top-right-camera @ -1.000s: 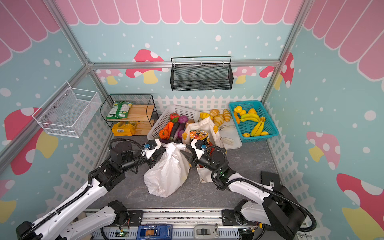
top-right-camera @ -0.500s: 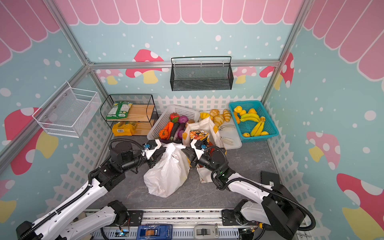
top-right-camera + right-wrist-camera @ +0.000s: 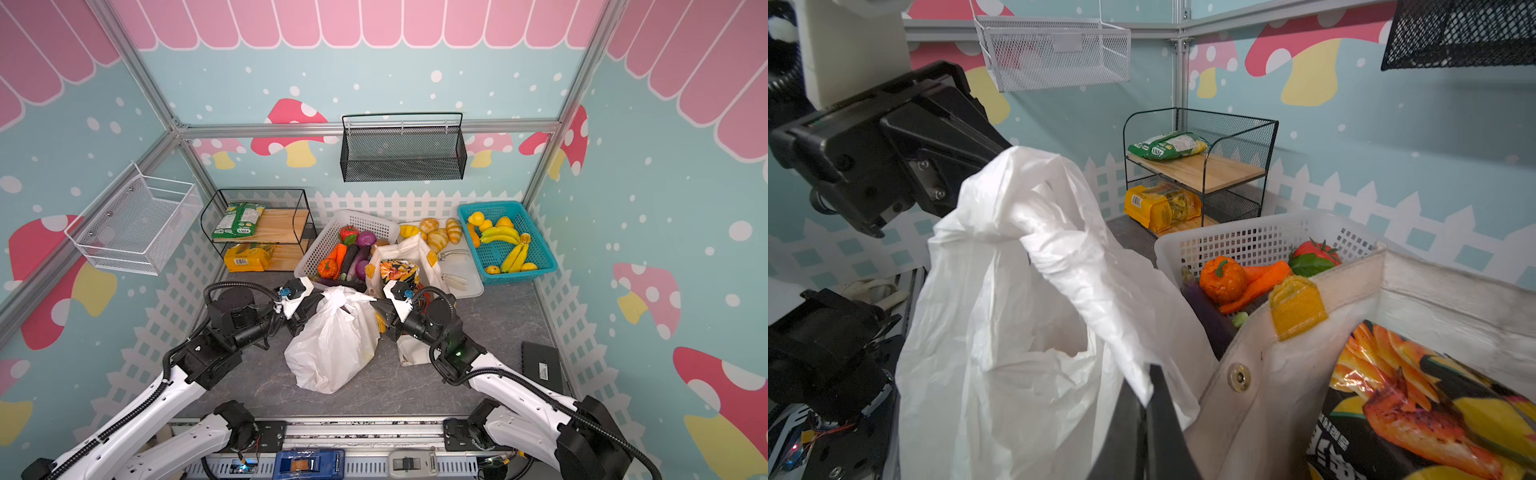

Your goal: Place the mixed food into the grocery bags and tie them

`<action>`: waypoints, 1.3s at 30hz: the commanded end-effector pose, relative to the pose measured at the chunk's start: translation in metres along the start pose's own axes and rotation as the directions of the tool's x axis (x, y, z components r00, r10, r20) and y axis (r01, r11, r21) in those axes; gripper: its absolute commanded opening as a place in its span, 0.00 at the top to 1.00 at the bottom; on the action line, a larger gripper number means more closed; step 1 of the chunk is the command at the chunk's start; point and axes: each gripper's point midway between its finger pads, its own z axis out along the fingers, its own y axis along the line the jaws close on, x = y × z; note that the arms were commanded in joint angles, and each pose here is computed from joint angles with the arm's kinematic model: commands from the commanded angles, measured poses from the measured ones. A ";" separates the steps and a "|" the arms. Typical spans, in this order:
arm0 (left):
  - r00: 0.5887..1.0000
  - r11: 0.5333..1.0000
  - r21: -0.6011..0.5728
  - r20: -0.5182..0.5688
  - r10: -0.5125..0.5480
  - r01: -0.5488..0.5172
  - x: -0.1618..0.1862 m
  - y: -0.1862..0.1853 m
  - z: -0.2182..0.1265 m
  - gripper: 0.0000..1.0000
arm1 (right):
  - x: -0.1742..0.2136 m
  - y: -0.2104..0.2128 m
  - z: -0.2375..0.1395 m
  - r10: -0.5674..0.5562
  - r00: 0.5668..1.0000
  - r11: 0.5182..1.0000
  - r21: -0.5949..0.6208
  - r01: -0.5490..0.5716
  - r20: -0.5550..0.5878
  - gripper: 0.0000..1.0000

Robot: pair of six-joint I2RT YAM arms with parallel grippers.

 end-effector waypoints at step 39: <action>0.788 0.505 -0.836 -0.159 -0.595 0.213 0.174 0.141 -0.097 1.00 | 0.082 -0.117 -0.084 0.124 0.802 0.715 0.613 0.336 -0.584 1.00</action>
